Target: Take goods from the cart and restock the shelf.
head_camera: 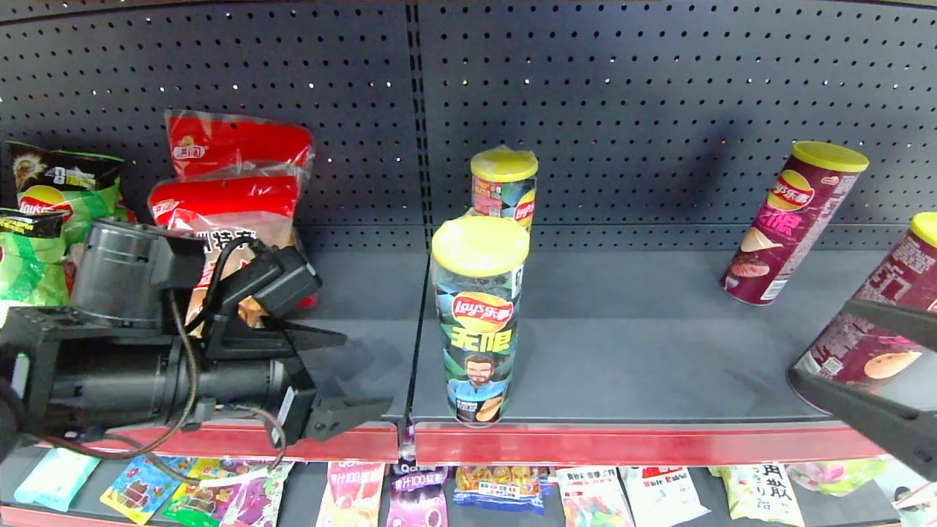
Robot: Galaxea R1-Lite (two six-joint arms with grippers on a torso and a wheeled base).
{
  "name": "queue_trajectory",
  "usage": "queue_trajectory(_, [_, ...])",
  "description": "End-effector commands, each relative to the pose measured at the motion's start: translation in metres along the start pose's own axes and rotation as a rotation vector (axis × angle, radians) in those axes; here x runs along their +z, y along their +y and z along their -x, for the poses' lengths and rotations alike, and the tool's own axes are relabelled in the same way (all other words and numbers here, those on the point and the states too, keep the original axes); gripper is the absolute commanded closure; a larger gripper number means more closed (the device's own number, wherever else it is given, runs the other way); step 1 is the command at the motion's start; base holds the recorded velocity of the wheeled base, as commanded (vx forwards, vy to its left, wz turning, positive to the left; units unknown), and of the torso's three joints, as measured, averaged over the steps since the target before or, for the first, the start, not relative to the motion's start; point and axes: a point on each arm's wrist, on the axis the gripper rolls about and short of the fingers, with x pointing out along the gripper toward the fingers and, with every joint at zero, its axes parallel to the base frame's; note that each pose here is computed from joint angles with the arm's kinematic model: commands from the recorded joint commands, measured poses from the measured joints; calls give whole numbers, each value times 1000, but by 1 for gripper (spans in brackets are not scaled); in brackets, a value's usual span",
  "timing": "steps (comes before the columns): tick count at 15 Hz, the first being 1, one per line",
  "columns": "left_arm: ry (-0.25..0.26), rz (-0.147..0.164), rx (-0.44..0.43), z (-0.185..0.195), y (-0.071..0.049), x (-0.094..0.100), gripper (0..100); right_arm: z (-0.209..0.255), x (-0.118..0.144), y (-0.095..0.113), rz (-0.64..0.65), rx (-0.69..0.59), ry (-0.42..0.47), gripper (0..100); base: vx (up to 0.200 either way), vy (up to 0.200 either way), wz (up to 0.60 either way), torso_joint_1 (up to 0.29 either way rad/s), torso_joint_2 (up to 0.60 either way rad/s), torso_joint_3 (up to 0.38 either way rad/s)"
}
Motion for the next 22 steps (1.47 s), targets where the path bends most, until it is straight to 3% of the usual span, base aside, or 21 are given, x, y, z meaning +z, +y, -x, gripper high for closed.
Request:
queue_trajectory(1, [45,-5,-27,-35,3,0,0,24,2,-8,-44,-134,-78,0,0,0,0,0,0,0])
queue_trajectory(3, [54,-13,-50,-48,2,4,0,29,2,-11,-66,-189,-94,0,0,0,0,0,0,0])
queue_trajectory(15, [71,-6,-20,-67,14,9,0,29,4,-12,-67,-191,-96,0,0,0,0,0,0,0])
queue_trajectory(22, [73,-21,-46,-76,8,12,0,28,4,-12,-67,-194,-95,0,0,0,0,0,0,0])
